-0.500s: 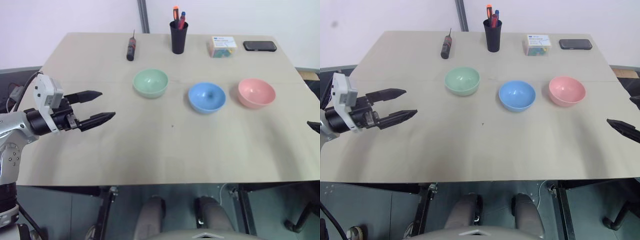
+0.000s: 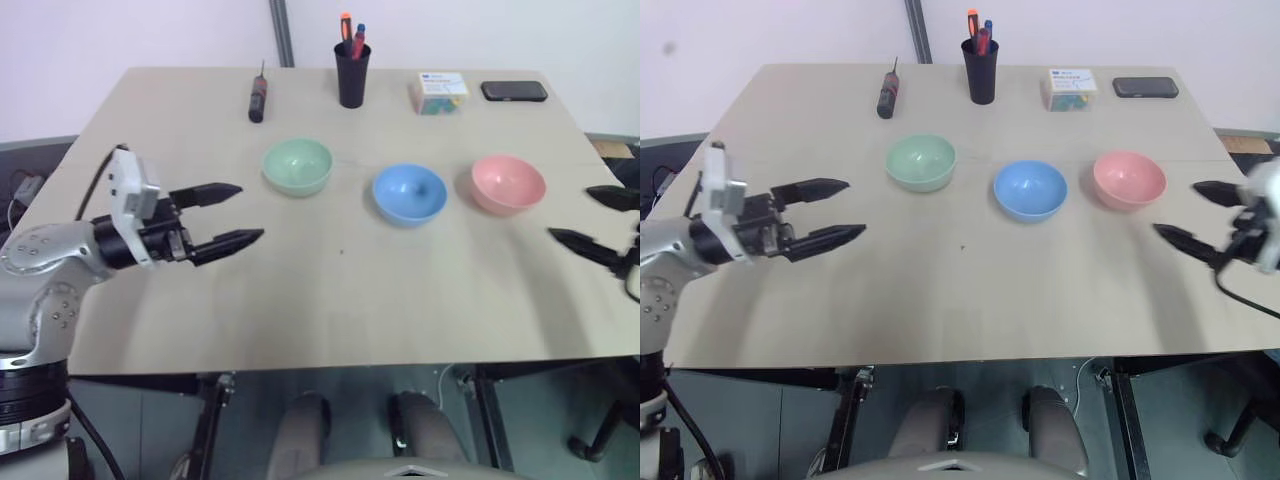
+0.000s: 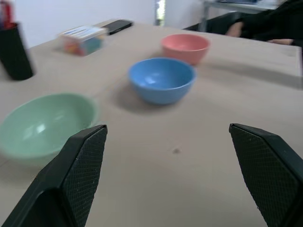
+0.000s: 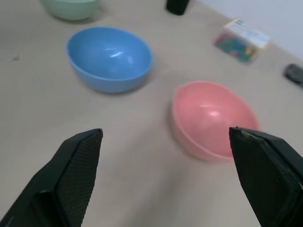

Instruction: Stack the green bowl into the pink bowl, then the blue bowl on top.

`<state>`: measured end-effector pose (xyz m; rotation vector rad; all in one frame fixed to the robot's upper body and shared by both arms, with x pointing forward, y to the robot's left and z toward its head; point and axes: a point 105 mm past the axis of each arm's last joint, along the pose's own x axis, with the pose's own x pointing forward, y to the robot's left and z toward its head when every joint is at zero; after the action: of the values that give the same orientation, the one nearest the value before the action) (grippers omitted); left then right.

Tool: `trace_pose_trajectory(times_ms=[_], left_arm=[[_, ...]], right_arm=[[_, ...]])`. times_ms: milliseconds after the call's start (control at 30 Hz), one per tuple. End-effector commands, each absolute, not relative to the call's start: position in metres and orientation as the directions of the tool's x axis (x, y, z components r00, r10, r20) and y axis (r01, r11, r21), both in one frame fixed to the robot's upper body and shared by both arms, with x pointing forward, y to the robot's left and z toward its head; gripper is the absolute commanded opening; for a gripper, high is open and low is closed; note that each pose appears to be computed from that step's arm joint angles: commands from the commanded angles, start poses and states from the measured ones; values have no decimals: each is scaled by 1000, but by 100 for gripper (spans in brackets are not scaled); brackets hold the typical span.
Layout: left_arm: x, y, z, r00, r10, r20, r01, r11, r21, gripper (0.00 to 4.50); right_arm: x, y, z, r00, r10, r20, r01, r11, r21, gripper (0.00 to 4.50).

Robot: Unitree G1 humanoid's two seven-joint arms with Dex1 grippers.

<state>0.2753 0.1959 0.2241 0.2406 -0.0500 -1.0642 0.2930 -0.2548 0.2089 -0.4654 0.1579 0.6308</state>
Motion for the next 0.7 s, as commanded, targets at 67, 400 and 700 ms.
trace_pose_trajectory(times_ms=[67, 400, 700], left_arm=[[270, 168, 227, 413, -910, -34, 878, 388, 281, 436], [263, 149, 220, 394, -919, -10, 877, 373, 303, 450], [259, 149, 219, 415, -910, -6, 869, 394, 300, 450]], right_arm=[[343, -232, 191, 815, 491, -307, -579, 700, -418, 450], [420, -220, 161, 823, 429, -372, -566, 677, -470, 320], [429, -233, 163, 842, 397, -364, -538, 667, -516, 8]])
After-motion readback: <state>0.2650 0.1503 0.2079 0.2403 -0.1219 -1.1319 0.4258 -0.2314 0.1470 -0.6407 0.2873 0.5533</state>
